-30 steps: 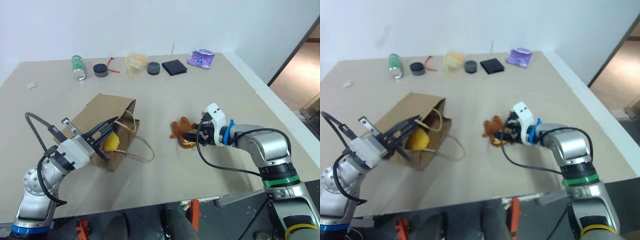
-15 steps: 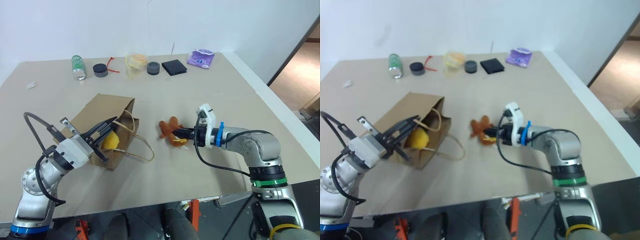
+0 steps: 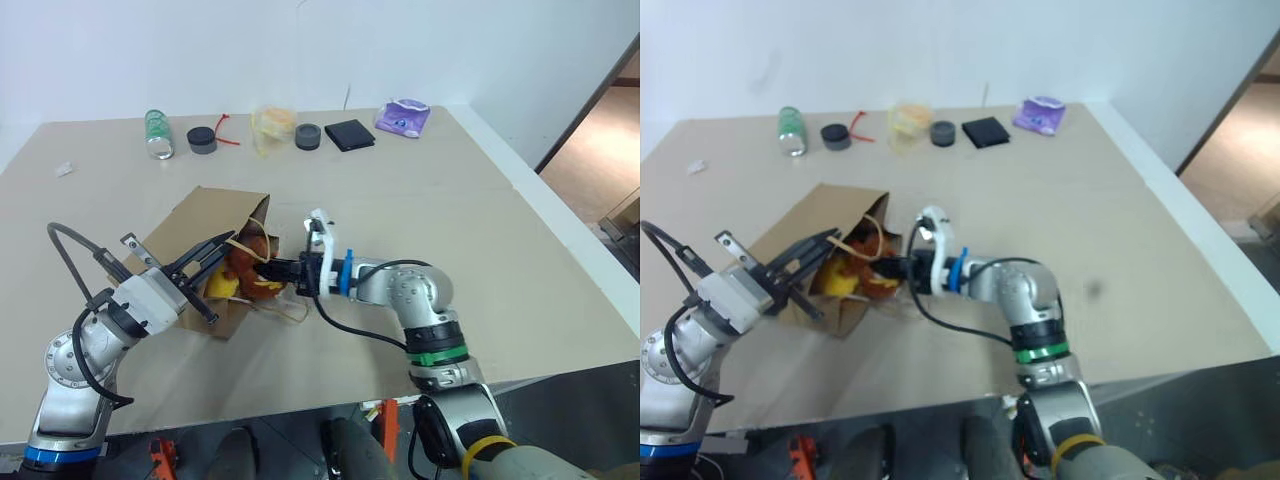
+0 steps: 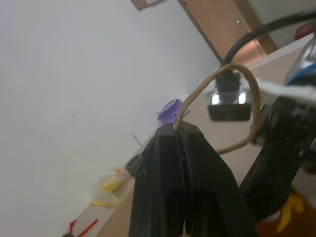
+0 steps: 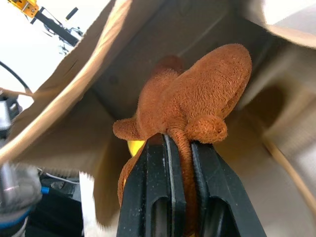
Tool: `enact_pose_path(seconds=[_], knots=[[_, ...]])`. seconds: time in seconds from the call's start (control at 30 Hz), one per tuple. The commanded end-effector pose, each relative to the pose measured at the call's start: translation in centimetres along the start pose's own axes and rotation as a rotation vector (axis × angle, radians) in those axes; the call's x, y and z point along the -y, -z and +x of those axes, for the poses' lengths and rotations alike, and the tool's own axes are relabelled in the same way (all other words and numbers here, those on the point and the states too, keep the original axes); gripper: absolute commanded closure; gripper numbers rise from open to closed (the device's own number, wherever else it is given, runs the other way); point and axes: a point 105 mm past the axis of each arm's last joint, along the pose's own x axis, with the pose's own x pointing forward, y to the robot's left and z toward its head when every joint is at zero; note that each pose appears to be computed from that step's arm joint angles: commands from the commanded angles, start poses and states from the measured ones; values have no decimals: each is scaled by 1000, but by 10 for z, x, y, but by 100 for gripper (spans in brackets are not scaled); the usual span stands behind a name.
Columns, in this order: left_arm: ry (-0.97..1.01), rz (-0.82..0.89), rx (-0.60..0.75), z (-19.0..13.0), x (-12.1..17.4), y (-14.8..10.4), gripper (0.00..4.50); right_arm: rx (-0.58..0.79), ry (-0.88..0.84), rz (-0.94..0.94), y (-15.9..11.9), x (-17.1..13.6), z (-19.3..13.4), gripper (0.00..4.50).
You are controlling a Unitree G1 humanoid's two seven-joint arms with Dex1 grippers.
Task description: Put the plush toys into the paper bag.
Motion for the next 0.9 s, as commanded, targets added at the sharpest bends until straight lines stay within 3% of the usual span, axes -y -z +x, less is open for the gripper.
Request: enact_pose_path(seconds=[0.03,0.27,0.43,0.73,0.9], knots=[[5,16,40,2,1,-10,450,58,-14,-26,-18,-7,22,448],[11,11,41,4,2,-9,450,98,-14,-16,-21,-9,55,448],[11,10,41,4,2,-8,450,111,4,-77,-17,-6,60,448],[3,8,34,3,2,-6,450,92,-24,-248,-14,-2,19,12],[3,6,35,4,2,-5,450,69,10,-371,-12,12,-17,5]])
